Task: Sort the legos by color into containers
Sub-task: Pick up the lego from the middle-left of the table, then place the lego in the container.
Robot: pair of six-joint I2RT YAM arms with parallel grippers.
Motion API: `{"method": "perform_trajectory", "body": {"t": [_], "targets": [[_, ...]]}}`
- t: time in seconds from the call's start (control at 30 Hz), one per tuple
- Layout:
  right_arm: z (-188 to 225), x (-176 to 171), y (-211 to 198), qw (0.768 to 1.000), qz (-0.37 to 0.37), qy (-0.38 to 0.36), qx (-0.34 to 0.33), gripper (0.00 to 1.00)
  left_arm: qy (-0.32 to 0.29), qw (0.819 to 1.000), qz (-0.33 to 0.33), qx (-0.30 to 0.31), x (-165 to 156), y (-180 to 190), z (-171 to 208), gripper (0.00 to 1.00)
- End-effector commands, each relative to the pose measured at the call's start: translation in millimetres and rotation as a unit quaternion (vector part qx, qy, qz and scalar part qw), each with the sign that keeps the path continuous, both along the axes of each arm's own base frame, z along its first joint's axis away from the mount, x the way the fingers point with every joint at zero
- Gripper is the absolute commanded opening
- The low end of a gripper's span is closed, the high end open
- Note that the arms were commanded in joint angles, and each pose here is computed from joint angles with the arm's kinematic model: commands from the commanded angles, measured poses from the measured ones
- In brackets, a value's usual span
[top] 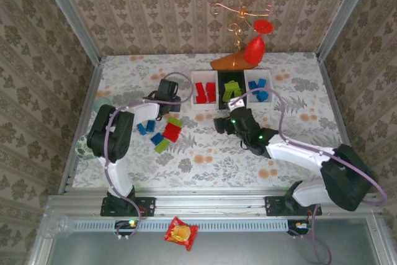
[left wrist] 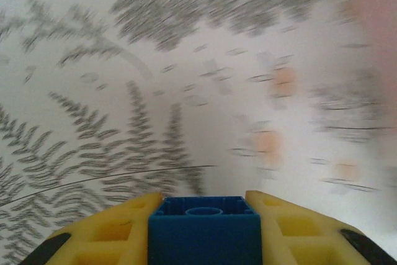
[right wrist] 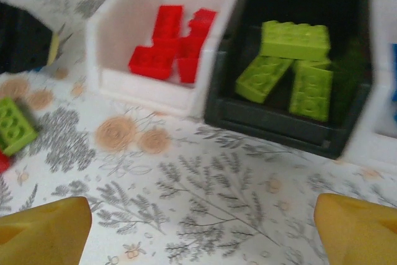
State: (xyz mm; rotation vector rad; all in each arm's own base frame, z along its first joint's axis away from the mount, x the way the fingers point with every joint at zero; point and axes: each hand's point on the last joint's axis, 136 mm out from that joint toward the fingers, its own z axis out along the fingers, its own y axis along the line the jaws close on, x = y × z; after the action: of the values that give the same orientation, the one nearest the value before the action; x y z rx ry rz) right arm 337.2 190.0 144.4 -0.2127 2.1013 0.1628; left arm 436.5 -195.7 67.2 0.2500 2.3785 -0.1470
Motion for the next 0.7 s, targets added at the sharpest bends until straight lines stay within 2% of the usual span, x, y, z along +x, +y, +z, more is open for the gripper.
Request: {"method": "perform_trajectory", "body": {"t": [0.0,0.1,0.27,0.43,0.67], "targets": [[13.7,-2.8,-59.1,0.993,-0.106,-0.003,0.042,0.95,-0.114,0.988,-0.076,-0.072,-8.4,-62.4,91.9,0.24],[33.3,-10.1,-103.0,0.982,-0.161,-0.033,0.093,0.96,-0.144,0.973,-0.137,-0.115,-17.7,-116.2,121.3,0.24],[60.9,-28.7,-145.9,0.968,-0.212,-0.083,0.102,0.97,-0.148,0.957,-0.208,-0.141,-20.0,-190.9,134.9,0.24],[66.0,-35.3,-161.0,0.965,-0.229,-0.082,0.094,0.99,-0.143,0.943,-0.265,-0.143,-21.8,-254.2,133.3,0.25],[66.3,-46.3,-169.8,0.963,-0.24,-0.079,0.094,1.0,-0.118,0.934,-0.305,-0.146,-11.1,-316.6,110.0,0.26]]}}
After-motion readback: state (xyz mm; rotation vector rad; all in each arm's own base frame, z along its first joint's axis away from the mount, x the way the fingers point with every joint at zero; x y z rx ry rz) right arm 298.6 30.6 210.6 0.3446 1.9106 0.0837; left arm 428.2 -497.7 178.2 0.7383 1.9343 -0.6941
